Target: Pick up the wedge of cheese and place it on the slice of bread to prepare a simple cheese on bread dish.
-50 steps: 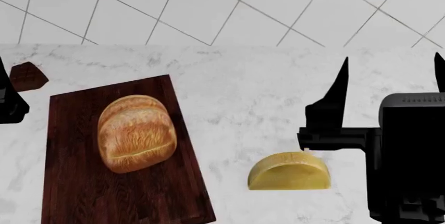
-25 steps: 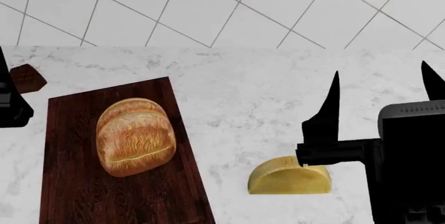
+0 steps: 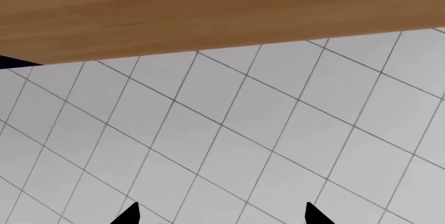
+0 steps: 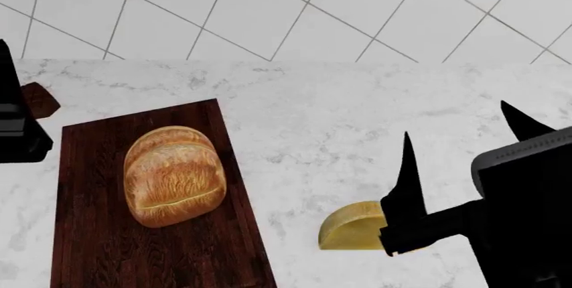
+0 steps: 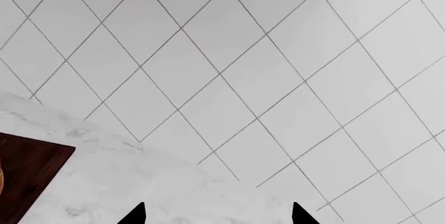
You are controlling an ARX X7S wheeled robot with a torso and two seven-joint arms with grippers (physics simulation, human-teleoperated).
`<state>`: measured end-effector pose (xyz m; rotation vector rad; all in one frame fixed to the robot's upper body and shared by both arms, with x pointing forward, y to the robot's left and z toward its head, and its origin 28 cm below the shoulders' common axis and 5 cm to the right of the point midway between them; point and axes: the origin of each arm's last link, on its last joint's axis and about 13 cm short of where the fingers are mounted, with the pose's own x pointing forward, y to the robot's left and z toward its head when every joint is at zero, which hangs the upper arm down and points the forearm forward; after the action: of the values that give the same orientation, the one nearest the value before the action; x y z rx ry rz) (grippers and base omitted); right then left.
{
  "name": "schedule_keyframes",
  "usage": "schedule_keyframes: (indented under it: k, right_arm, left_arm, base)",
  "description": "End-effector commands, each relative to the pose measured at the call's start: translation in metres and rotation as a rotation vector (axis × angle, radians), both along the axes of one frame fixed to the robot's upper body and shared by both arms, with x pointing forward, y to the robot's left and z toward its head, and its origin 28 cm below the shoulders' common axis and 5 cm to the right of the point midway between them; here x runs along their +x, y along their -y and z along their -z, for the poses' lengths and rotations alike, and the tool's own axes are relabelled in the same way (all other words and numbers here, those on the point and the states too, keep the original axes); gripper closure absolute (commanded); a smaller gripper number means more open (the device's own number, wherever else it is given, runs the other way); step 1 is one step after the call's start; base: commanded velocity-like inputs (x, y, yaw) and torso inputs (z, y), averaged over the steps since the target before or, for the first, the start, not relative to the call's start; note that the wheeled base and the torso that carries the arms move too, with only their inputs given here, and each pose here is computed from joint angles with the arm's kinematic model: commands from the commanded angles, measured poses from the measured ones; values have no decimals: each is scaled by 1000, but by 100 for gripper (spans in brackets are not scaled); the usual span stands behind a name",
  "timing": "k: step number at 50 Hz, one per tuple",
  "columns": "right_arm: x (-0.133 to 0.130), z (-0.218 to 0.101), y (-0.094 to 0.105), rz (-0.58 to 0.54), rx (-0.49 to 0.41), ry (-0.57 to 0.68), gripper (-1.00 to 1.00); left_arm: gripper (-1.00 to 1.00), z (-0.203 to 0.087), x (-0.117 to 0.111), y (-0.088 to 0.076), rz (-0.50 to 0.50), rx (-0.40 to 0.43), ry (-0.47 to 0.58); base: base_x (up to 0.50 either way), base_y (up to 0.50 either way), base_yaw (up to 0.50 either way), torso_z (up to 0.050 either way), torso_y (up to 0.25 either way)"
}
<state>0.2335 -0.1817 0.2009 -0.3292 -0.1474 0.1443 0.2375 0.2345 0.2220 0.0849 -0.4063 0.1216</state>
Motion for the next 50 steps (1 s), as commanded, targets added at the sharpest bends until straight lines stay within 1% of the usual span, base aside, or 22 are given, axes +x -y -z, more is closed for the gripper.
schedule_keyframes:
  k: [1,3,7,10,12,13,14,15,32,33,34,35,36,37,39,40,41,42,44,46,49,50]
  right_arm:
    - [1,5,14,-70,16,-63,-100]
    - [0,6,14,-84,3,-66,-100]
    - [-2,6,16,-130,20,-94,-100]
    - [-1,5,19,-115,23,-97,-100]
    - [-2,2,19,-126,47,-107,-100]
    - [-3,1,19,-130,43,-109,-100]
    - [-4,-2,19,-137,76,-108,-100]
    - [-4,-4,21,-119,78,-101,-100]
    - [-4,-4,21,-119,78,-101,-100]
    - [-8,-7,20,-131,111,-44,-100]
    - [-9,-7,20,-131,108,-54,-100]
    - [-9,-8,20,-152,71,-65,-100]
    - [-9,-7,21,-159,47,-56,-100]
    - [-10,-7,20,-214,38,-70,-100]
    - [-10,-15,22,-224,39,-47,-100]
    - [-10,-18,22,-242,53,-42,-100]
    - [-10,-20,22,-279,39,-38,-100]
    - [-11,-16,22,-304,10,-44,-100]
    - [-11,-16,24,-311,27,-39,-100]
    - [-10,-19,27,-346,13,-51,-100]
    - [-9,-13,30,-373,27,-50,-100]
    - [-8,-12,31,-379,10,-51,-100]
  left_arm:
    - [-100,2,2,2,10,4,-5]
    - [-100,2,3,2,9,4,-7]
    - [-100,2,2,4,11,6,-10]
    - [-100,2,2,4,13,6,-11]
    - [-100,3,3,4,13,6,-11]
    - [-100,4,3,3,12,6,-13]
    - [-100,4,3,4,13,5,-15]
    - [-100,4,3,4,12,6,-15]
    - [-100,4,3,4,12,6,-15]
    - [-100,2,3,5,23,35,7]
    - [-100,2,3,6,31,53,18]
    - [-100,3,2,7,37,33,-8]
    - [-100,3,1,7,34,44,0]
    - [-100,3,1,6,35,40,2]
    - [-100,3,1,6,32,36,-3]
    - [-100,3,2,6,29,35,-5]
    - [-100,4,2,5,25,33,-11]
    - [-100,3,2,6,25,33,-10]
    - [-100,4,1,6,26,38,-13]
    - [-100,5,2,6,26,38,-14]
    - [-100,5,2,6,32,35,-22]
    - [-100,6,3,6,33,30,-25]
  base:
    - [0,0,0,0,0]
    - [0,0,0,0,0]
    - [0,0,0,0,0]
    - [0,0,0,0,0]
    - [0,0,0,0,0]
    - [0,0,0,0,0]
    - [0,0,0,0,0]
    - [0,0,0,0,0]
    - [0,0,0,0,0]
    - [0,0,0,0,0]
    - [0,0,0,0,0]
    - [0,0,0,0,0]
    - [0,0,0,0,0]
    - [0,0,0,0,0]
    - [0,0,0,0,0]
    - [0,0,0,0,0]
    - [0,0,0,0,0]
    - [0,0,0,0,0]
    - [0,0,0,0,0]
    - [0,0,0,0,0]
    - [0,0,0,0,0]
    - [0,0,0,0,0]
